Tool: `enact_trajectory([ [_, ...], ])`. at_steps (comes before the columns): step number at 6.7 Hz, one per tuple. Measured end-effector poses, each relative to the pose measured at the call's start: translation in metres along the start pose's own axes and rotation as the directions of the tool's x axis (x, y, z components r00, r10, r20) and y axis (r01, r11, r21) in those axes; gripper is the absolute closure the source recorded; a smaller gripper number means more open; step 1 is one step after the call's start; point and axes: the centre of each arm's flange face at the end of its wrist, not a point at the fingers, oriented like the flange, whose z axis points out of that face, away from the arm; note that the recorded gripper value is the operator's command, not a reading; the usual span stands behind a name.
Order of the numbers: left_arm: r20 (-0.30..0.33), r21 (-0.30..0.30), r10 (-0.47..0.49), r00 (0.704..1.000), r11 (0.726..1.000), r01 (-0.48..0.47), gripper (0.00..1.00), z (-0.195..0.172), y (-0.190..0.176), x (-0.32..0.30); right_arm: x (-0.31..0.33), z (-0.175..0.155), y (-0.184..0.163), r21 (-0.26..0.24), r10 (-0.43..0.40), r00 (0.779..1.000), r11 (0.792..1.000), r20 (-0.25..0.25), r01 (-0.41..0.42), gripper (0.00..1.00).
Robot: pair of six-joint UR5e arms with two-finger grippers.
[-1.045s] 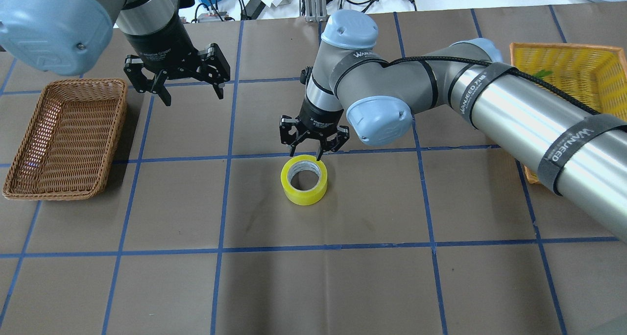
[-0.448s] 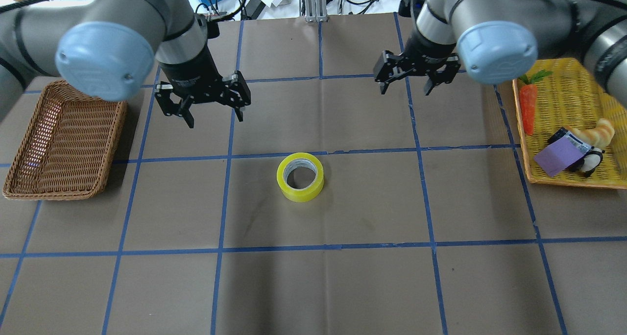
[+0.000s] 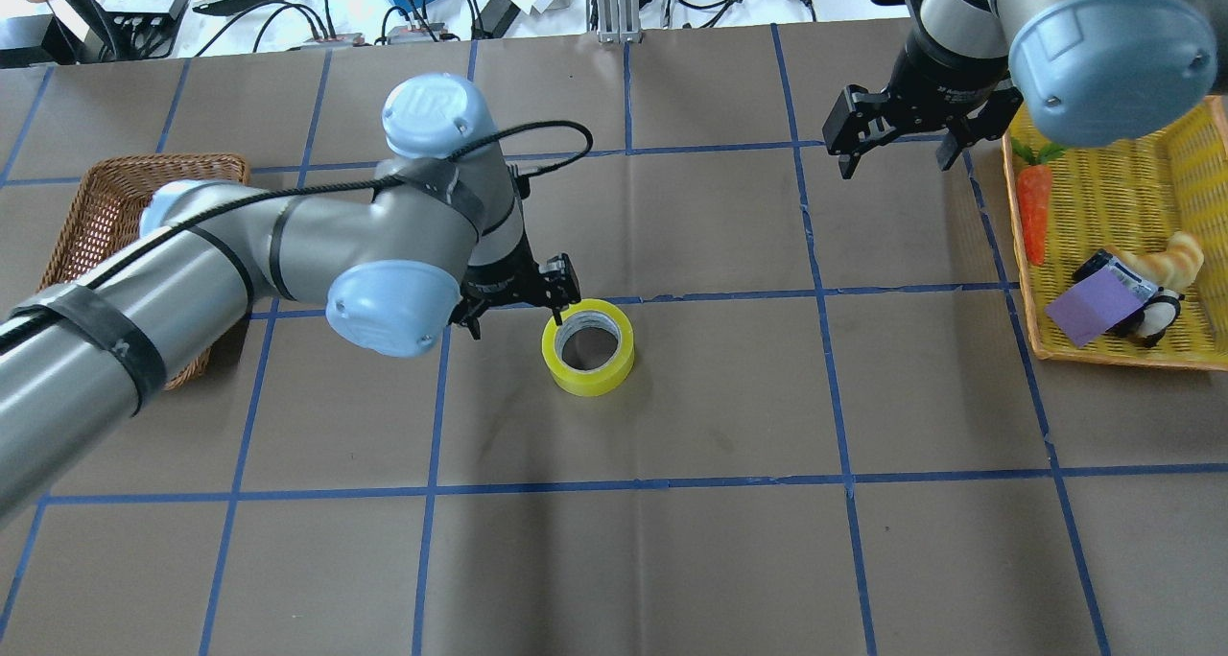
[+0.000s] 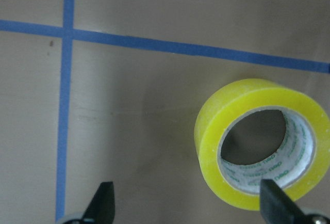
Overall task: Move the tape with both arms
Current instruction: 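Grasp the yellow tape roll with the left gripper and lift it, then carry the tape roll into the wicker basket with the left gripper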
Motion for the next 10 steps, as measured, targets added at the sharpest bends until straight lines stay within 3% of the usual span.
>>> enact_trajectory([
  [1, -0.012, 0.001, 0.003, 1.000, 1.000, -0.003, 0.22, 0.031, 0.003, 0.015, 0.001, -0.007, 0.004, 0.008, -0.001, 1.000, 1.000, -0.015, 0.001, 0.00],
  [2, -0.036, 0.015, 0.000, 0.999, 1.000, 0.001, 0.69, 0.051, 0.002, 0.026, -0.001, -0.015, 0.012, 0.018, -0.001, 1.000, 1.000, -0.024, 0.002, 0.00],
  [3, -0.048, 0.021, 0.012, 0.999, 1.000, -0.011, 0.93, 0.059, 0.001, 0.031, -0.004, -0.020, 0.020, 0.015, -0.006, 1.000, 1.000, -0.027, 0.006, 0.00],
  [4, -0.052, 0.023, 0.030, 0.998, 0.999, -0.029, 0.99, 0.062, 0.000, 0.032, -0.007, -0.022, 0.025, 0.005, -0.011, 1.000, 1.000, -0.024, 0.011, 0.00],
  [7, -0.055, 0.056, 0.029, 0.998, 0.998, -0.026, 0.99, 0.034, -0.007, 0.019, -0.012, -0.017, 0.033, -0.048, -0.016, 1.000, 0.999, -0.006, 0.016, 0.00],
  [8, -0.045, 0.064, 0.015, 0.999, 0.998, -0.012, 0.99, 0.008, -0.023, -0.011, -0.014, -0.014, 0.032, -0.059, -0.014, 1.000, 0.998, 0.011, 0.015, 0.00],
  [10, 0.012, 0.051, 0.042, 0.999, 0.998, -0.043, 0.99, -0.050, -0.083, -0.131, -0.015, -0.009, 0.032, -0.070, -0.012, 1.000, 0.997, 0.022, 0.014, 0.00],
])
